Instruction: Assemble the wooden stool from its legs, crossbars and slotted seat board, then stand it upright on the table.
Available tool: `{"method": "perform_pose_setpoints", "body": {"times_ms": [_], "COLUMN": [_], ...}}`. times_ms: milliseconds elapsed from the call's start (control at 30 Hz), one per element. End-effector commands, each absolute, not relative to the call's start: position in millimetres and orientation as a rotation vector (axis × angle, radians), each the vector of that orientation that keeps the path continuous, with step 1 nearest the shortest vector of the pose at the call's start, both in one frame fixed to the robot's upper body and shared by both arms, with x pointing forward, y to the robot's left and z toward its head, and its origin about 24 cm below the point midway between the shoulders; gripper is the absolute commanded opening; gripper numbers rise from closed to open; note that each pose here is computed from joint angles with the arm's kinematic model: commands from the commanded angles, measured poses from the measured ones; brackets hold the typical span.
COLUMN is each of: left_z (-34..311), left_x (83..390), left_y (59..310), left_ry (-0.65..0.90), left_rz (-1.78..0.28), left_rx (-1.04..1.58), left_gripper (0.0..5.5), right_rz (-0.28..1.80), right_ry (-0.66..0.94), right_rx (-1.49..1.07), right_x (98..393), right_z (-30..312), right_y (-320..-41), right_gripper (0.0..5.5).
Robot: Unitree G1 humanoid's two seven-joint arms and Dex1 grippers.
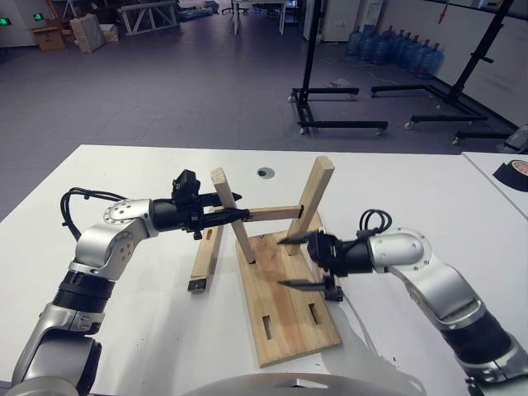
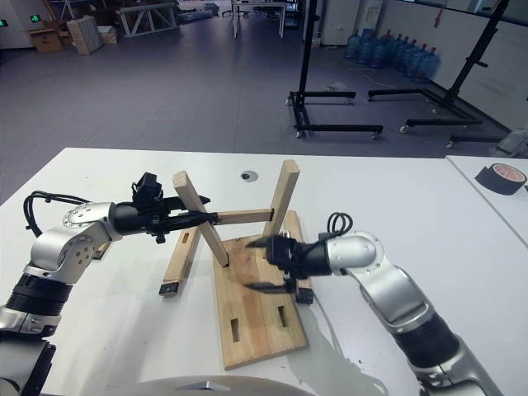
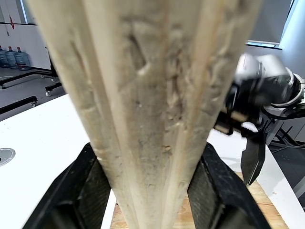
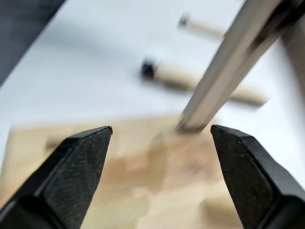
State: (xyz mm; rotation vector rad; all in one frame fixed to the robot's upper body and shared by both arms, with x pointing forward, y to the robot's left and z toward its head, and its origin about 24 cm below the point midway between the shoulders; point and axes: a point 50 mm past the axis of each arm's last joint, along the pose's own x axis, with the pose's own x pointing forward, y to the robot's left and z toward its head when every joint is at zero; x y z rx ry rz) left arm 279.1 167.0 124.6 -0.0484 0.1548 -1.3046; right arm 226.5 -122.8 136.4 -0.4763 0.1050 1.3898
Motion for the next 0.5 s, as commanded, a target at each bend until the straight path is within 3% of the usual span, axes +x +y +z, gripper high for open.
{"method": "perform_pose_setpoints", "body": {"times_ms": [33,167,300,400,500], "left_z": [8,7,6,6,4], "left_x": [227,227,227,227,224], "left_y": [171,172,171,166,157], "left_ry": [0.809,0.817,0.822,0.816,0.798], "left_rz": [-1.243,-1.242,-1.250,-1.259,-1.273], "left_rx": [-0.055,-0.042,-0.037,-0.032,-0.060], "left_gripper": [2.02,2.02,2.02,2.02,2.02], "right_rz": [1.219,0.931,0.776,0.846,1.131], "right_ry": [-0.278,-0.487,-0.455,-0.208,0.100], "right_rx": [-0.385,-0.462,-0.759,-1.004,-1.179], "right_x": [238,256,279,288,259], "right_z": [202,225,195,128,62], "right_y": [-109,-101,-92,-90,-106], "right_gripper": [3.82,3.82,3.82,3.82,3.82]}}
